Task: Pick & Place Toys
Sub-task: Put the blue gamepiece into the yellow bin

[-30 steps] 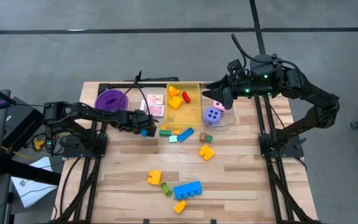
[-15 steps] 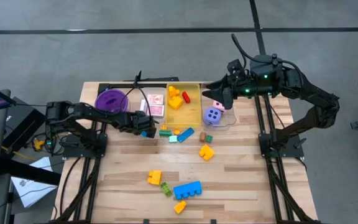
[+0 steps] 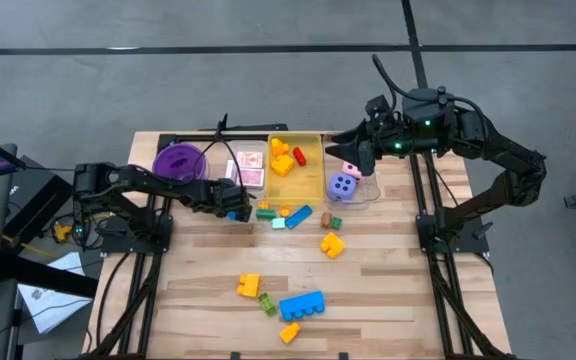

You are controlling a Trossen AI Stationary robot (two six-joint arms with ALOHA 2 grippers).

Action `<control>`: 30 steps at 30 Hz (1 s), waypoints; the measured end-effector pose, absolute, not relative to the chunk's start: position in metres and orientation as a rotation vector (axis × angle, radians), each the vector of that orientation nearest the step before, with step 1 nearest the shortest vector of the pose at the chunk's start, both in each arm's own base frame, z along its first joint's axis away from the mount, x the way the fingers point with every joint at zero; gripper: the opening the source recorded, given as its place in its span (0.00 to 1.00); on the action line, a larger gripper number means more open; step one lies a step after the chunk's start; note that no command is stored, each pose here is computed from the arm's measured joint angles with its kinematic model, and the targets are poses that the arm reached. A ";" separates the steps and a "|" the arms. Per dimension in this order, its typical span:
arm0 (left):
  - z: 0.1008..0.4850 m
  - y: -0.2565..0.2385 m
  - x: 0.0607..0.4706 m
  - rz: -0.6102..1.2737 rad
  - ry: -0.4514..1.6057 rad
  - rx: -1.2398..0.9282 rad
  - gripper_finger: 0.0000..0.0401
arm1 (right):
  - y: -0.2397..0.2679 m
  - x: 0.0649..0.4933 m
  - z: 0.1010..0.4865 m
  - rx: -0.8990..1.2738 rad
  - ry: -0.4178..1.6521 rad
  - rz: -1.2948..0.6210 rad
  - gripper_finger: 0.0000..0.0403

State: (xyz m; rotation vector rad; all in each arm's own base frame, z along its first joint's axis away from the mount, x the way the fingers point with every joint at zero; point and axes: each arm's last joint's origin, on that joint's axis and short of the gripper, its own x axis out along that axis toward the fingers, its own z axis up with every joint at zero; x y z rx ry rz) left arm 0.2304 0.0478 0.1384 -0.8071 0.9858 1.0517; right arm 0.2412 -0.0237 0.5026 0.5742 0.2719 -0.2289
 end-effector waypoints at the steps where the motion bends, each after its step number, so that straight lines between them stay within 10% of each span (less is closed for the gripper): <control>1: 0.138 0.048 0.230 1.050 0.986 -0.808 0.86 | -0.024 0.241 0.503 0.574 0.272 -0.229 0.62; 30: 0.139 0.036 0.234 0.972 1.012 -0.828 0.67 | -0.024 0.241 0.502 0.569 0.274 -0.229 0.62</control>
